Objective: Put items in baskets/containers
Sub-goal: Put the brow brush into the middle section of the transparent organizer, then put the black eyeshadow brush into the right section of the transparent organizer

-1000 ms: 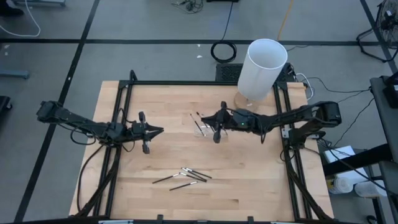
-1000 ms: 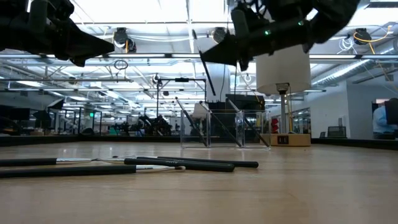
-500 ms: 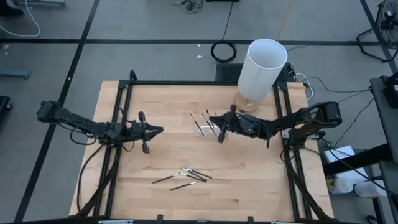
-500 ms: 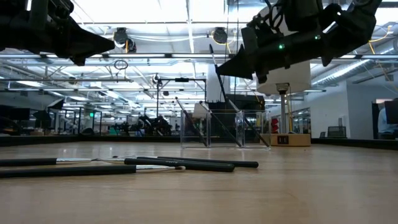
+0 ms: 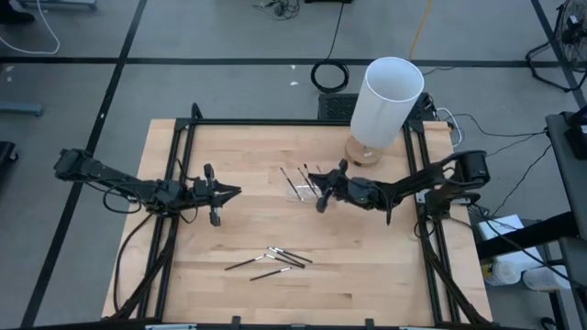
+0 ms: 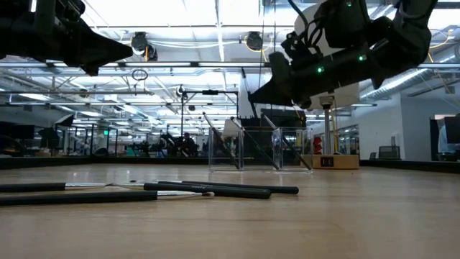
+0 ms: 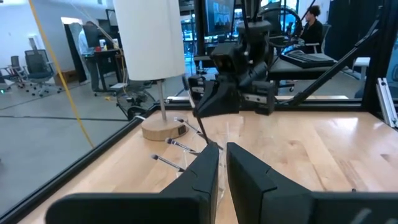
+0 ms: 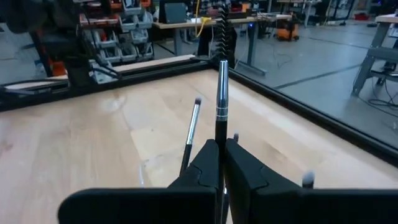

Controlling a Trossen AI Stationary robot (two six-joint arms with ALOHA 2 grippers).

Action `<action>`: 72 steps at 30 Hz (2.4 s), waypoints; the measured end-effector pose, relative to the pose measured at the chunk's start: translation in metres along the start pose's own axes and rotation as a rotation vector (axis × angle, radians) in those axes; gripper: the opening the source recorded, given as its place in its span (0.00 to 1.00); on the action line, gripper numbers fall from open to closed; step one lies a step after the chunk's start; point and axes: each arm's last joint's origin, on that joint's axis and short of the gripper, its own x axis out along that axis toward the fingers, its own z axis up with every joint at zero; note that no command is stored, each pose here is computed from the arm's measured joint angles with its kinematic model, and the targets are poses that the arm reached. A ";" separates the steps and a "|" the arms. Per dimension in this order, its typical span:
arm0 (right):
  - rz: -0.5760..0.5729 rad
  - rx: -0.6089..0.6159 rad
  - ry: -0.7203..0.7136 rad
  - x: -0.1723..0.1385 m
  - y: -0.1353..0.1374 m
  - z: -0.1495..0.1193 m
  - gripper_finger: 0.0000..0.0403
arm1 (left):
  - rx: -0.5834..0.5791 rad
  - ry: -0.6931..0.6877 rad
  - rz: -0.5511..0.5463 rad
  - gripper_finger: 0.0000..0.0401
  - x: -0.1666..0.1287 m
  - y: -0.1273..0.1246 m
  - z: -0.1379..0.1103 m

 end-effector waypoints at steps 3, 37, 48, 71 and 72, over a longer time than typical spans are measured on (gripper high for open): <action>-0.039 0.001 0.012 0.001 0.002 -0.007 0.00 | 0.001 0.000 0.000 0.10 0.000 0.000 0.000; -0.115 -0.029 0.199 0.013 0.011 -0.023 0.03 | 0.000 0.008 0.000 0.10 0.000 0.000 -0.001; -0.089 -0.024 0.203 0.013 0.011 -0.022 0.12 | -0.003 0.008 0.000 0.10 0.000 0.000 -0.001; 0.254 0.009 -0.042 -0.073 0.056 0.069 0.17 | -0.024 0.024 -0.017 0.10 0.000 -0.001 -0.003; 0.281 0.002 -0.039 -0.082 0.063 0.069 0.13 | -0.026 0.024 -0.024 0.10 0.000 -0.001 -0.003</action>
